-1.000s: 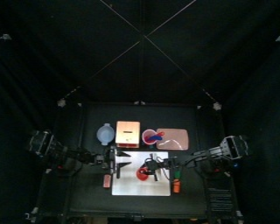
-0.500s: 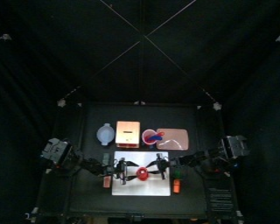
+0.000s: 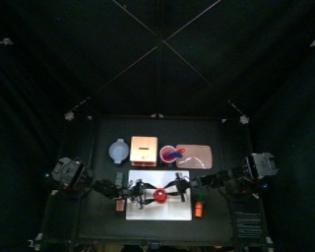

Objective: Get the cutter from the drawer then cut the dough then place the extra dough in the bowl
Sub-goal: Cut the dough

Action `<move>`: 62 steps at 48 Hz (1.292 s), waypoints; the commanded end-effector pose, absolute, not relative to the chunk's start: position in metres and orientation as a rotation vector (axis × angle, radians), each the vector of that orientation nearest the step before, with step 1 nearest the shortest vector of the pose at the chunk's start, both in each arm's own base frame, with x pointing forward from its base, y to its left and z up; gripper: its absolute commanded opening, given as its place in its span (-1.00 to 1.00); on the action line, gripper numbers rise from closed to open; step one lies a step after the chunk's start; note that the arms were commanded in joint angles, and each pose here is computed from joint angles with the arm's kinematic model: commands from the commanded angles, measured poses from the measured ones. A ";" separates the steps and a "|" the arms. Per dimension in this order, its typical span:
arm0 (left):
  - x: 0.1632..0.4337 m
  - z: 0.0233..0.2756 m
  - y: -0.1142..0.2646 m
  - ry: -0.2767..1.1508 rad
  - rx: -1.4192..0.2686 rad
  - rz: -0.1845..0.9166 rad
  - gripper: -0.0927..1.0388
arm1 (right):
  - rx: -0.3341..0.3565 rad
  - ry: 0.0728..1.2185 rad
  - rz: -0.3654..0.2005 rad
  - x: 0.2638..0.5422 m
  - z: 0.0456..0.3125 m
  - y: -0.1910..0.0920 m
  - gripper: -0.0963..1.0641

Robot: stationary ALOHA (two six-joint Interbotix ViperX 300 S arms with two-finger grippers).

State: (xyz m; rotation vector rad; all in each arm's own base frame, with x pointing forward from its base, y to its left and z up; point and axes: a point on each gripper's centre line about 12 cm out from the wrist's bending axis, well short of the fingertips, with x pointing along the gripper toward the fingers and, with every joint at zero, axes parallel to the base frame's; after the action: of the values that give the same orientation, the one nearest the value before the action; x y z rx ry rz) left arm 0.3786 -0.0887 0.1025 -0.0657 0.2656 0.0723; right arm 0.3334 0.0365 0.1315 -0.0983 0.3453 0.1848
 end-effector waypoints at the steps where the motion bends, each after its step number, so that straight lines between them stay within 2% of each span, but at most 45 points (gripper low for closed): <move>1: 0.384 0.109 -0.091 0.241 -0.069 0.069 0.78 | -0.094 0.318 0.182 0.340 0.137 0.037 0.41; 13: 0.384 0.104 -0.091 0.256 -0.071 0.071 0.77 | -0.098 0.331 0.189 0.355 0.129 0.039 0.42; 20: 0.384 0.101 -0.091 0.269 -0.073 0.077 0.77 | -0.098 0.355 0.188 0.349 0.124 0.038 0.42; 29: 0.384 0.099 -0.092 0.287 -0.073 0.072 0.77 | -0.095 0.334 0.200 0.334 0.135 0.043 0.42; 43: 0.385 0.100 -0.092 0.284 -0.072 0.071 0.77 | -0.099 0.315 0.211 0.345 0.138 0.048 0.41; 62: 0.384 0.099 -0.092 0.287 -0.065 0.071 0.72 | -0.085 0.340 0.206 0.350 0.129 0.051 0.42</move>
State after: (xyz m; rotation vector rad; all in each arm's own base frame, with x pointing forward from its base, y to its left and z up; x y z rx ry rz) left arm 0.3790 -0.0894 0.0908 -0.0599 0.3141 0.0737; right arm 0.3445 0.0494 0.1208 -0.0916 0.3690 0.2093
